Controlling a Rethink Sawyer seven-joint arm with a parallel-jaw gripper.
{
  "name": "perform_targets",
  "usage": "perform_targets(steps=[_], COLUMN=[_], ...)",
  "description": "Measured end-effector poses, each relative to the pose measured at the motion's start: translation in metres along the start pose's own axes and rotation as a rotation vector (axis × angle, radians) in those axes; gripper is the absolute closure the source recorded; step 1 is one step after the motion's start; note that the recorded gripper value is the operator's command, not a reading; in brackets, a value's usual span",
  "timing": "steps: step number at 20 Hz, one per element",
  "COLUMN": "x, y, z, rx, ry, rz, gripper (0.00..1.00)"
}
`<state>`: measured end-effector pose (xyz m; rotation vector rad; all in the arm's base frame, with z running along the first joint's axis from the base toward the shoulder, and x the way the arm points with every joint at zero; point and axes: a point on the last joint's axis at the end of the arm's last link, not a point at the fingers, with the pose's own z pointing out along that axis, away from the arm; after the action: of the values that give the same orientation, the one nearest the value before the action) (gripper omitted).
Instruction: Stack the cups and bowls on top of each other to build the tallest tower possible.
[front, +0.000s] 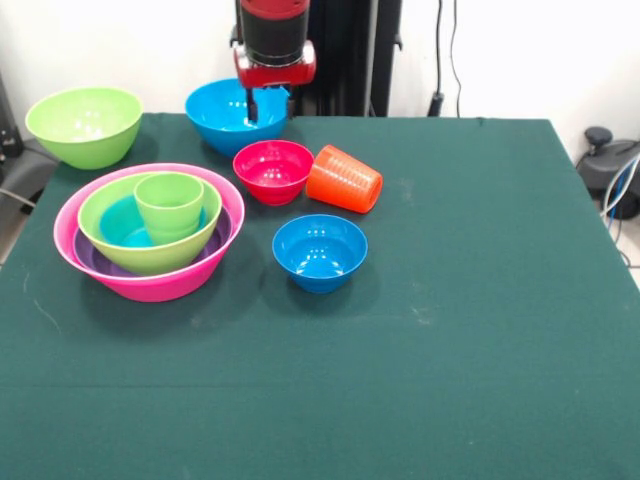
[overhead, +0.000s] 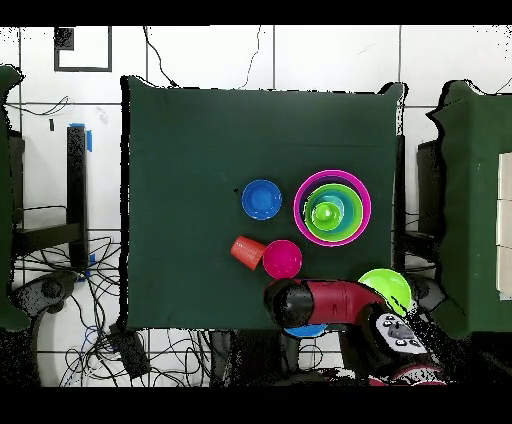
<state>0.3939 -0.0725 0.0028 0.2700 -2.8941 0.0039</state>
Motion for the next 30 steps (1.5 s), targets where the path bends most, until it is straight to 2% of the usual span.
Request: perform_targets(steps=[15,22,30], x=[-0.006,-0.011,-0.012], y=[-0.017,-0.032,-0.036], z=[0.012,0.013,0.013], rx=[-0.006,-0.004,-0.007], ry=[-0.004,-0.02,-0.025], rz=[0.028,0.051,0.058], gripper=[0.0,0.0,0.0])
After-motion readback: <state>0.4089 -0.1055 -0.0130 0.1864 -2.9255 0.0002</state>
